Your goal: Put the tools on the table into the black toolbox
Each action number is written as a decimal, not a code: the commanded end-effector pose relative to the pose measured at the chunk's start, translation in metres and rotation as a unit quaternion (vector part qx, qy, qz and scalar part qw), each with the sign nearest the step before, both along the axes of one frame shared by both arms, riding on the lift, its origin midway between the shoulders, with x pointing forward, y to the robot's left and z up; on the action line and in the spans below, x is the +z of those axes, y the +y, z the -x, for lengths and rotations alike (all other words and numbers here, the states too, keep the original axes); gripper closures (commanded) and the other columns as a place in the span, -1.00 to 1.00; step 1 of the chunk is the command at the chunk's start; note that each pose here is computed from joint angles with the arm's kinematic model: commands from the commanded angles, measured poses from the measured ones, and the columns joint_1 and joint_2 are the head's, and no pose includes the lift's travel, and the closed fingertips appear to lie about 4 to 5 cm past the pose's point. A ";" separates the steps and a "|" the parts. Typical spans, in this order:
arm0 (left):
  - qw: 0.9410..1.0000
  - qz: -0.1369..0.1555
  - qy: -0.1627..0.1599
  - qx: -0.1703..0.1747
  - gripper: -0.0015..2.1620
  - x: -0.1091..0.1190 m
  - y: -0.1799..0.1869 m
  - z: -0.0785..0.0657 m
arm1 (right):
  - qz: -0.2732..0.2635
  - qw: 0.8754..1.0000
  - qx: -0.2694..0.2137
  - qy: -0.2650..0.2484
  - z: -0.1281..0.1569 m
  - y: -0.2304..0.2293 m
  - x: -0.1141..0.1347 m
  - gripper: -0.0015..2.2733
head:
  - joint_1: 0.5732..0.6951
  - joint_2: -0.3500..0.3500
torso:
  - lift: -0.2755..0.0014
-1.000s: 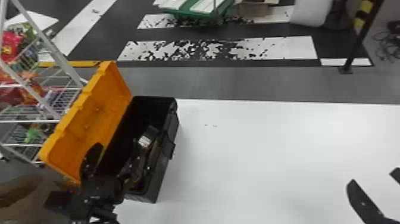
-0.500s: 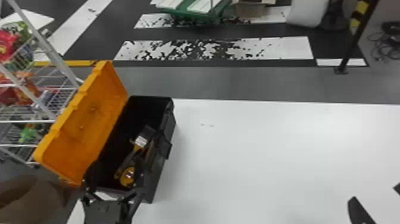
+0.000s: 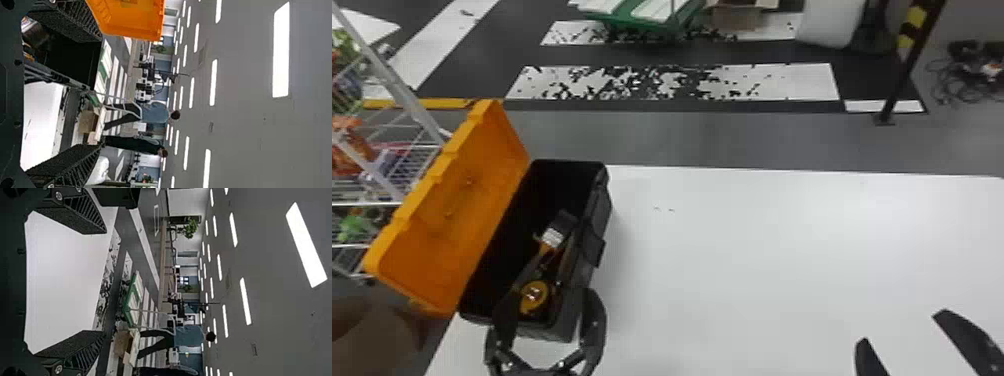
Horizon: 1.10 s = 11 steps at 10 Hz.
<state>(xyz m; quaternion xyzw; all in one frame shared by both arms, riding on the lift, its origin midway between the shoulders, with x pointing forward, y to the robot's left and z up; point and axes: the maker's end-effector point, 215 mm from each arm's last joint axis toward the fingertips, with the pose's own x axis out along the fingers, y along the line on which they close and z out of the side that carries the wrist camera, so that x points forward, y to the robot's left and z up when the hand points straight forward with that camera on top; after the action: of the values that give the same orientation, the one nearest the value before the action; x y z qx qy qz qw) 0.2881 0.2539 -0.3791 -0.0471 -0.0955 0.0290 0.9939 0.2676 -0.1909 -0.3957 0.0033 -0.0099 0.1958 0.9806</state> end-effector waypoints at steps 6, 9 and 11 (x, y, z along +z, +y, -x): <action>1.000 0.007 -0.004 0.006 -0.97 -0.004 -0.002 0.012 | 0.002 0.999 -0.028 -0.043 0.020 0.008 0.008 -0.90 | 1.00 0.45 | 0.71; 1.000 0.011 -0.009 0.013 -0.97 -0.002 0.002 0.011 | -0.002 0.998 -0.050 -0.048 0.017 0.003 0.010 -0.90 | 1.00 0.44 | 0.71; 1.000 0.010 -0.009 0.012 -0.97 -0.002 0.002 0.008 | -0.001 0.997 -0.057 -0.050 0.020 0.000 0.008 -0.90 | 1.00 0.44 | 0.71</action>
<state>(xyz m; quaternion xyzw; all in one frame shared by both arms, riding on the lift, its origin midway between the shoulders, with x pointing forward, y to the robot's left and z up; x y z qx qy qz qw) 0.2794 0.2562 -0.3807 -0.0564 -0.1046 0.0409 0.9921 0.2485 -0.1906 -0.3862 -0.0052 -0.0593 0.1403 0.9883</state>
